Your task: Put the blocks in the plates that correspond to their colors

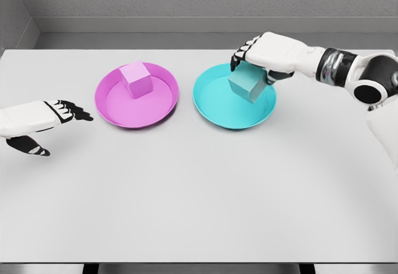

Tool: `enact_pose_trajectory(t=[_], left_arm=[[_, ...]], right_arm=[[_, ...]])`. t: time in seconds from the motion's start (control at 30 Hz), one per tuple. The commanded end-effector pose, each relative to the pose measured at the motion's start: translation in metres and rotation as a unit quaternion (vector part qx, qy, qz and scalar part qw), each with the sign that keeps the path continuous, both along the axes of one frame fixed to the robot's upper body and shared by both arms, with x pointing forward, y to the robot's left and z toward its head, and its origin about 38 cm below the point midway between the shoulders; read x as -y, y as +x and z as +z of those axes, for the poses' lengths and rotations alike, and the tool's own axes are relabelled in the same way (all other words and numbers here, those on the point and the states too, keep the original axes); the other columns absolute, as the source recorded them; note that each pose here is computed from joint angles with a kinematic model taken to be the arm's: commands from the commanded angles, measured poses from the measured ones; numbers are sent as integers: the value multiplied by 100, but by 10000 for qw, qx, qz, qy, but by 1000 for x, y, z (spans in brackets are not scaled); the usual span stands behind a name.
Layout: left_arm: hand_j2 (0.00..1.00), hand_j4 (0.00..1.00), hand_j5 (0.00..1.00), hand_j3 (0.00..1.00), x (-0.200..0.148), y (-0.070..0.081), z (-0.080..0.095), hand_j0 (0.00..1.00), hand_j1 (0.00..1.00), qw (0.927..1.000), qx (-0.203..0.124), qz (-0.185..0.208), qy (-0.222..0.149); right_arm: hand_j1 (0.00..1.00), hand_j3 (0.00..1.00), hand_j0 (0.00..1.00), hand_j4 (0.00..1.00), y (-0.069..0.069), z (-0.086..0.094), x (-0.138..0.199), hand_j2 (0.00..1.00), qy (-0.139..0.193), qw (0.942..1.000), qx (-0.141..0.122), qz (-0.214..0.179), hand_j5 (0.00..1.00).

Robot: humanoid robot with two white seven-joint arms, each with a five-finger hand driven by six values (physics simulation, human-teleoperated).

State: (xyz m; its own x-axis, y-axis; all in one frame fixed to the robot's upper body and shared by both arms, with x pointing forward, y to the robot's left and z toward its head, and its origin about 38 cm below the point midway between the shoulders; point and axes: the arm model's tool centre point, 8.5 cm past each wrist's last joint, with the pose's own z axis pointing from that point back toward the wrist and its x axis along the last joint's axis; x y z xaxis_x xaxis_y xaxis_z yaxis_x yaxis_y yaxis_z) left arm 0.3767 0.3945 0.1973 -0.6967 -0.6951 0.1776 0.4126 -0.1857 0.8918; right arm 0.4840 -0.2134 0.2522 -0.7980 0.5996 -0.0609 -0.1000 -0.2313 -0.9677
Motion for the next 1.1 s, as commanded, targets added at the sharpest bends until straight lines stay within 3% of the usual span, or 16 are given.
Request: enact_pose_trajectory(t=[0.0, 0.07, 0.1, 0.13, 0.17, 0.43, 0.6, 0.7, 0.87, 1.07], left_arm=[[100, 100, 100, 100, 0, 0, 1, 100, 100, 10000, 2, 18, -27], [100, 100, 100, 100, 0, 0, 0, 100, 100, 10000, -5, 9, -28], [100, 100, 100, 100, 0, 0, 0, 100, 100, 10000, -3, 7, -21], [100, 100, 100, 100, 0, 0, 0, 100, 100, 10000, -3, 7, -21], [100, 100, 100, 100, 0, 0, 0, 100, 100, 10000, -3, 7, -21], [100, 100, 100, 100, 1, -2, -3, 100, 100, 10000, -49, 4, -25], [100, 100, 100, 100, 1, -2, -4, 100, 100, 10000, -56, -5, -26], [100, 100, 100, 100, 1, -2, -3, 100, 100, 10000, -49, 4, -25], [100, 100, 100, 100, 1, -2, -4, 100, 100, 10000, -57, 3, -24], [100, 100, 100, 100, 0, -2, -4, 100, 100, 10000, -59, 12, -28]], right_arm=[[50, 50, 50, 50, 6, -15, -9, 50, 31, 9998, -196, -49, 50], [66, 66, 66, 66, 8, -15, -11, 66, 51, 9998, -204, -46, 66], [84, 84, 84, 84, 7, -16, -11, 84, 56, 9997, -220, -42, 84], [96, 96, 96, 96, 6, -19, -11, 96, 51, 9997, -246, -39, 96], [100, 100, 100, 100, 6, -19, -11, 100, 56, 9997, -251, -45, 100], [100, 100, 100, 100, 8, -11, -5, 100, 25, 9998, -142, -113, 100], [100, 100, 100, 100, 6, -5, 62, 100, 197, 9963, -78, -830, 100], [100, 100, 100, 100, 3, 12, 95, 100, 399, 9920, 135, -1191, 100], [100, 100, 100, 100, -11, -21, 98, 100, 327, 9920, -172, -1210, 100], [100, 100, 100, 100, -11, -22, 98, 100, 326, 9919, -180, -1211, 100]])
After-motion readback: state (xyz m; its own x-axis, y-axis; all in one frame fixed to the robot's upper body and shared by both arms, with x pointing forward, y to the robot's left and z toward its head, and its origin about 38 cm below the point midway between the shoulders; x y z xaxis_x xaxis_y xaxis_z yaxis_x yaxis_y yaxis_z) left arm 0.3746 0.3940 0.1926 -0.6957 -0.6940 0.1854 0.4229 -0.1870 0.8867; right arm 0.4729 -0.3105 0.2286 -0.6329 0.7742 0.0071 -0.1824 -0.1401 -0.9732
